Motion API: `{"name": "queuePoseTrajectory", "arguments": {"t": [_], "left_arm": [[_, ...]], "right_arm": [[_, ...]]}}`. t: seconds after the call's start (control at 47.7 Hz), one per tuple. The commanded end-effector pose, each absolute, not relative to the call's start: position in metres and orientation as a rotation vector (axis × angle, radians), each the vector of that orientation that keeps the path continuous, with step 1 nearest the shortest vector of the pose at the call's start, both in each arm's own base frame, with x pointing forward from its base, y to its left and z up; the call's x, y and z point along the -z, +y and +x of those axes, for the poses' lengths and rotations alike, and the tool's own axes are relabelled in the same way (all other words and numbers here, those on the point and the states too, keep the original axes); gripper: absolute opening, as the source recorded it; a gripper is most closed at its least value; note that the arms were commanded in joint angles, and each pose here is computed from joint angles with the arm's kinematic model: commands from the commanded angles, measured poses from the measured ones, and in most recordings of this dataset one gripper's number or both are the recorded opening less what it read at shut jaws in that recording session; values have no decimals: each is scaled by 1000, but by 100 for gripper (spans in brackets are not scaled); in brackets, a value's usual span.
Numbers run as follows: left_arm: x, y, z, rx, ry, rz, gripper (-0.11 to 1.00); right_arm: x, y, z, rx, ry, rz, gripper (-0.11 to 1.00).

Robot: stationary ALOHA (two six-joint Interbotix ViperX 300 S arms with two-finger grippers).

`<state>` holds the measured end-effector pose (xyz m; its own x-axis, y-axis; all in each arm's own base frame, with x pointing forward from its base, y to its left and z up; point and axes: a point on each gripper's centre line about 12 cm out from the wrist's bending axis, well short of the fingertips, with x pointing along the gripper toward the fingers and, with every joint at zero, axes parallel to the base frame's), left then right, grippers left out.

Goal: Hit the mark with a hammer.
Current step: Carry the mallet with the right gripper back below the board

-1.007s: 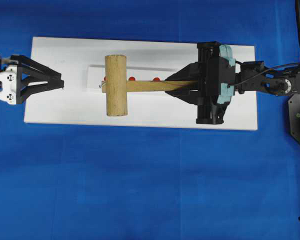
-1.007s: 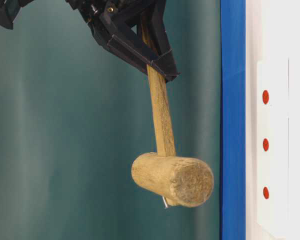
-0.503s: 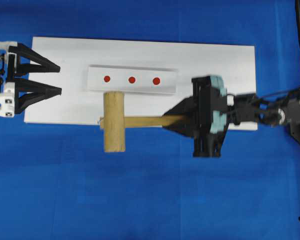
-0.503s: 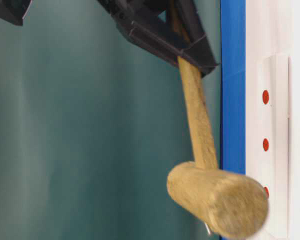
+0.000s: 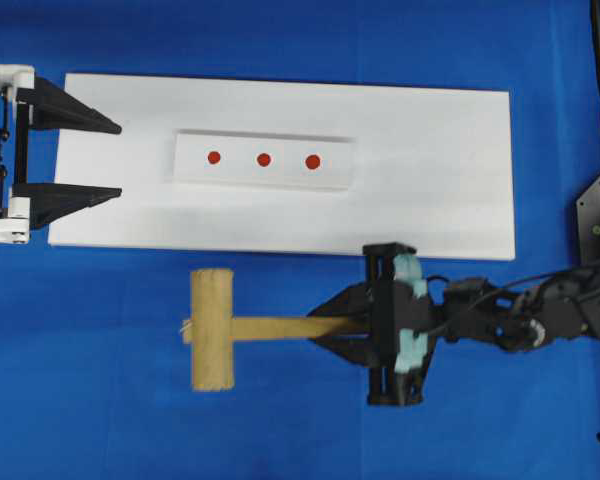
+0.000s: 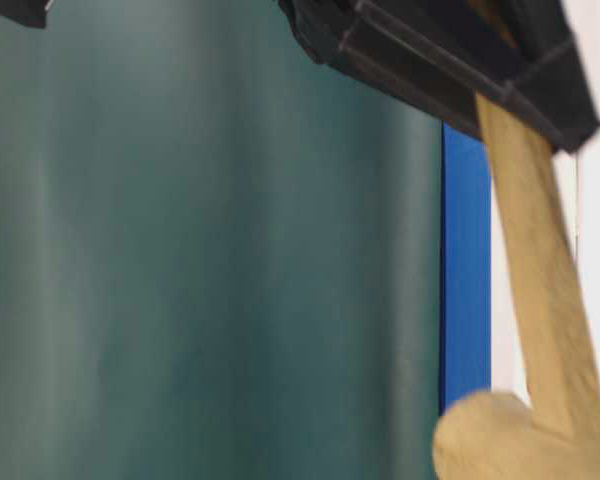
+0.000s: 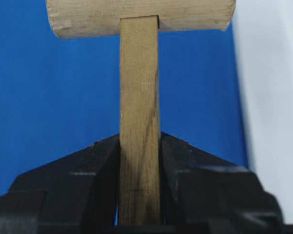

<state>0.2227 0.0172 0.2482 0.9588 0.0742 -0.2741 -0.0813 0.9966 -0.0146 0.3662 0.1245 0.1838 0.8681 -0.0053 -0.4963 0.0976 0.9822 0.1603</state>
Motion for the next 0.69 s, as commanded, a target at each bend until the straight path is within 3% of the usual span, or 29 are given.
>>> {"name": "queuePoseTrajectory", "arguments": {"t": [0.0,0.336,0.671], "left_arm": [[-252,17,224,-78,265,-19,82],[-250,17,224,-78,268,-22,82],[-248,17,223,-79,271,-27,82]], "right_arm": [[-198,131,374,61,469,196,9],[-185,134,385,83,487,189,9],[-152,137,401,116,556,194,9]]}}
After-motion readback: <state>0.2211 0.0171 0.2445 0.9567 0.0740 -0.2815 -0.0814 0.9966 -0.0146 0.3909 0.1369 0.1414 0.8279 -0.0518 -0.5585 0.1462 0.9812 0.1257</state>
